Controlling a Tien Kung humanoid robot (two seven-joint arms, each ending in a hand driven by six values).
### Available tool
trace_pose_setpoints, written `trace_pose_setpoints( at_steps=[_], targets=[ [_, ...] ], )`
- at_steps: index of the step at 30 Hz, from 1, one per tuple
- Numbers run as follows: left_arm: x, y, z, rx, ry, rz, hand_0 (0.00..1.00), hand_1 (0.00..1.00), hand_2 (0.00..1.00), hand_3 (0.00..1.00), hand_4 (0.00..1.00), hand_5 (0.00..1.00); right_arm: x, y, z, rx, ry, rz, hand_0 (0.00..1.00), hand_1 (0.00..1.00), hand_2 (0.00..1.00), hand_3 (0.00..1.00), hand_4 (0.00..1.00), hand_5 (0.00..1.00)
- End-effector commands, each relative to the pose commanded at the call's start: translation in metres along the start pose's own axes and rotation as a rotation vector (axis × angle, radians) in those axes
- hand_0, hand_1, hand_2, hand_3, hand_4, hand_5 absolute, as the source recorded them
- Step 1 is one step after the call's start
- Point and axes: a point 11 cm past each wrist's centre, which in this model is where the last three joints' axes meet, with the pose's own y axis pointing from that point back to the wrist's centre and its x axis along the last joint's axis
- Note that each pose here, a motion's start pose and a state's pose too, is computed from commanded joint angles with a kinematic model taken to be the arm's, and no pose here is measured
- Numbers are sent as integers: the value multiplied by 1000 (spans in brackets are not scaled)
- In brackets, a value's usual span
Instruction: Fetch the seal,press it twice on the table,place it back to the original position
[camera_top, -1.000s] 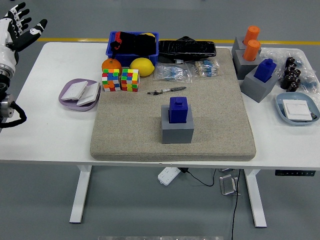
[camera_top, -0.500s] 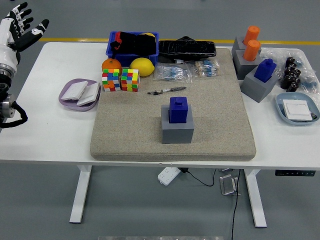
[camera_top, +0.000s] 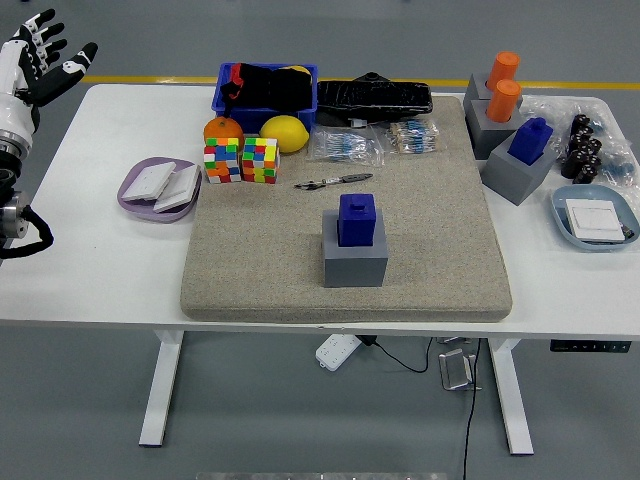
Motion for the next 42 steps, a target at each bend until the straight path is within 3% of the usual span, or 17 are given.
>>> trace_pose_setpoints(
  at_steps=[42],
  targets=[
    [-6,1,1,-3,8,-13,899,872,902,928,803,294,-3,-1,7,-20,-5,4,939,785,792,799,859,498]
  ],
)
